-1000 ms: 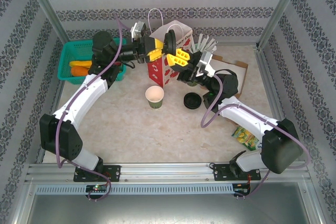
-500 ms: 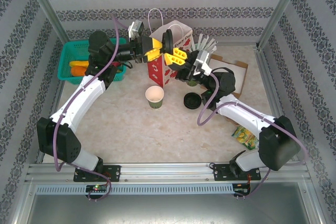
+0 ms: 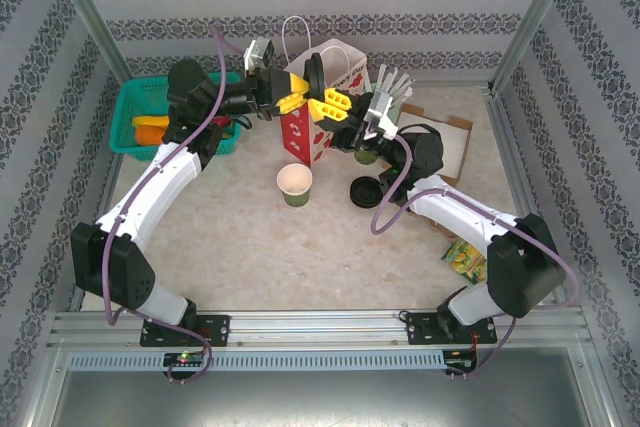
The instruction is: Pack the takeout coffee
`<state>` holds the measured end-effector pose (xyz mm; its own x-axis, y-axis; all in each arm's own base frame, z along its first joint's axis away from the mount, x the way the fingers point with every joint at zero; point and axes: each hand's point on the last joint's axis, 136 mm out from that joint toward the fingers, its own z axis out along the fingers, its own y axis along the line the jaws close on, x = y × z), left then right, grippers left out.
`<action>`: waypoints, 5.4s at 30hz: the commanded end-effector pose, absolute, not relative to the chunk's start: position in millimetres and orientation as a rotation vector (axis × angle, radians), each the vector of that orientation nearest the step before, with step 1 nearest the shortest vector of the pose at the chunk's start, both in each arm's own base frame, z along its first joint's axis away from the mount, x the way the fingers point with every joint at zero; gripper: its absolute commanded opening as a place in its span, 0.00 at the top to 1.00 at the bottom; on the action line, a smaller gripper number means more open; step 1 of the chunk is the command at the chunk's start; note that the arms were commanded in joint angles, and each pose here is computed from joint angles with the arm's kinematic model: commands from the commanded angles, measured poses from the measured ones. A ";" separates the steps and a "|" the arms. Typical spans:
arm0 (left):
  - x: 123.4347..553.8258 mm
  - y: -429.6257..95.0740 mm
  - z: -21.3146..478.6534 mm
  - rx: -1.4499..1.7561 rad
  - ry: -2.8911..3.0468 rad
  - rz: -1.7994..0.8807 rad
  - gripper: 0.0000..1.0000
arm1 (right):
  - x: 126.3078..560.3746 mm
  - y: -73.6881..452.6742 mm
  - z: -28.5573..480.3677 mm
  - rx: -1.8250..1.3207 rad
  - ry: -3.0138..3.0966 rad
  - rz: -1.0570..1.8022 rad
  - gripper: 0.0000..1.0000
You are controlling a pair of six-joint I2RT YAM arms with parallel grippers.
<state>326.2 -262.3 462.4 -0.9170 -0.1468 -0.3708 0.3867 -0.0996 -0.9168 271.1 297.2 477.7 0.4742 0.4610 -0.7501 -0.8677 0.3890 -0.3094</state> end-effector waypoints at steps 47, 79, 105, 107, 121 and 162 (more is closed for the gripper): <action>322.7 -184.7 225.5 0.016 2.671 -0.947 1.00 | 353.2 219.6 265.8 -0.052 2.102 0.615 0.02; 341.7 -173.7 166.8 -0.092 2.977 -0.686 1.00 | 356.8 338.6 167.7 0.290 2.339 1.269 0.02; 347.9 -179.3 156.3 -0.003 3.025 -0.564 1.00 | 358.1 341.2 153.8 0.293 2.375 1.276 0.02; 347.9 -180.9 153.6 0.002 3.029 -0.571 1.00 | 357.9 341.4 154.2 0.291 2.375 1.279 0.02; 352.3 -195.6 136.1 0.039 3.049 -0.607 1.00 | 355.1 353.7 156.2 0.243 2.378 1.343 0.02; 333.6 -190.1 82.0 0.068 3.179 -0.469 1.00 | 339.9 290.2 135.0 0.407 2.342 1.171 0.64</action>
<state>356.6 -196.7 133.3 -0.9971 0.0092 -0.0757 0.0379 0.9214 -0.3867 335.2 304.1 134.1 -0.8706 0.4205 -0.2552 0.0354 0.5711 0.8201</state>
